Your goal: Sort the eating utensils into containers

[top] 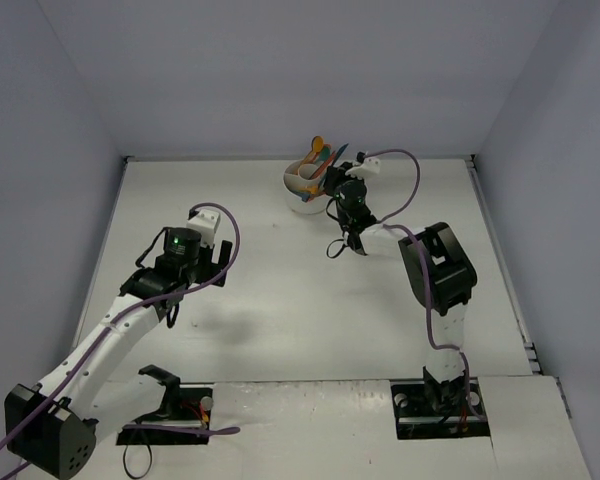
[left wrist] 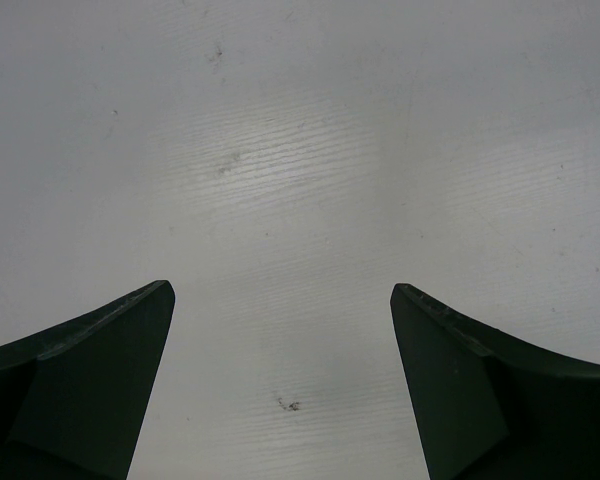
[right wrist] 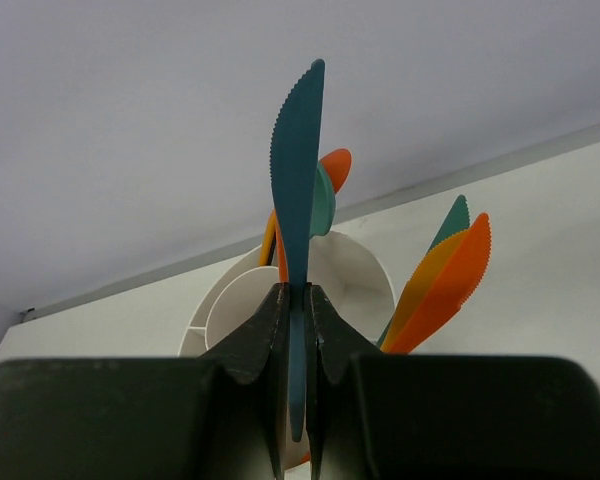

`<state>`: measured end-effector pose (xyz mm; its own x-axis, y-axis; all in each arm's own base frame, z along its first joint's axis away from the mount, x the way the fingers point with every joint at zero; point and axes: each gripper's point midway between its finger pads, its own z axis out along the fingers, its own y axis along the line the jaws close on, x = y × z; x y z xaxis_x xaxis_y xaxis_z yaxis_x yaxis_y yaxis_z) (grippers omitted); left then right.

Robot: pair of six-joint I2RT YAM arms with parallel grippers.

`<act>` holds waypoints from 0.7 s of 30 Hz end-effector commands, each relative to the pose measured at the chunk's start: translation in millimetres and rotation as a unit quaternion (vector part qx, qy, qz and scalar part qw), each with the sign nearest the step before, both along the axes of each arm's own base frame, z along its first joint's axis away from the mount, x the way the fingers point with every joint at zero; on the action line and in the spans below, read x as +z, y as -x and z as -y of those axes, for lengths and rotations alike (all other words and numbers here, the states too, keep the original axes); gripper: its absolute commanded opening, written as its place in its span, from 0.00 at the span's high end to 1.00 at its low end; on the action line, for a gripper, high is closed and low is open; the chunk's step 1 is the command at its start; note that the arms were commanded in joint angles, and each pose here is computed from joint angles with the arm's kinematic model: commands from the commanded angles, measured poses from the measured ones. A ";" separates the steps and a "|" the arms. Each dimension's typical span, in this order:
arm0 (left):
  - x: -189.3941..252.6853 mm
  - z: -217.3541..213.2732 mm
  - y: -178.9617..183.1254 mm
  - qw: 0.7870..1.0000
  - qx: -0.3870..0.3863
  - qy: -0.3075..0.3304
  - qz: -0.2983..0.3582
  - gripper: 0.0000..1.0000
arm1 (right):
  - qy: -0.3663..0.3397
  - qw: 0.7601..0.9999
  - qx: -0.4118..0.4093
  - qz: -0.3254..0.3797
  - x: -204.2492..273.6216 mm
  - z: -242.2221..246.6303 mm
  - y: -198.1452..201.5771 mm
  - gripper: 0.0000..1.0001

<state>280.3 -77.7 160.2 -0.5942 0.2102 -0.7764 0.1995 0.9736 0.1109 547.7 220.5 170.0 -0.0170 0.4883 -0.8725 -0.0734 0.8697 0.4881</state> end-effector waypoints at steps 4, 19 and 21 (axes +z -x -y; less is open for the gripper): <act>10.8 3.6 -7.3 1.000 0.002 0.008 0.024 0.12 | -0.036 0.997 0.005 0.063 50.5 -1.2 3.0 0.83; 17.5 3.1 -5.4 0.999 0.003 0.014 0.034 0.12 | -0.004 0.998 -0.002 0.059 88.3 19.8 41.7 0.50; 21.7 1.0 -5.2 0.999 0.009 0.015 0.041 0.12 | 0.017 0.999 -0.006 0.044 91.2 29.2 54.5 0.44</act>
<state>280.1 -78.0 161.0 -0.5916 0.2098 -0.7784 0.2004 0.9735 0.1100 516.2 206.8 170.3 -0.0777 0.4400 -0.8946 -0.0568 0.8939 0.4446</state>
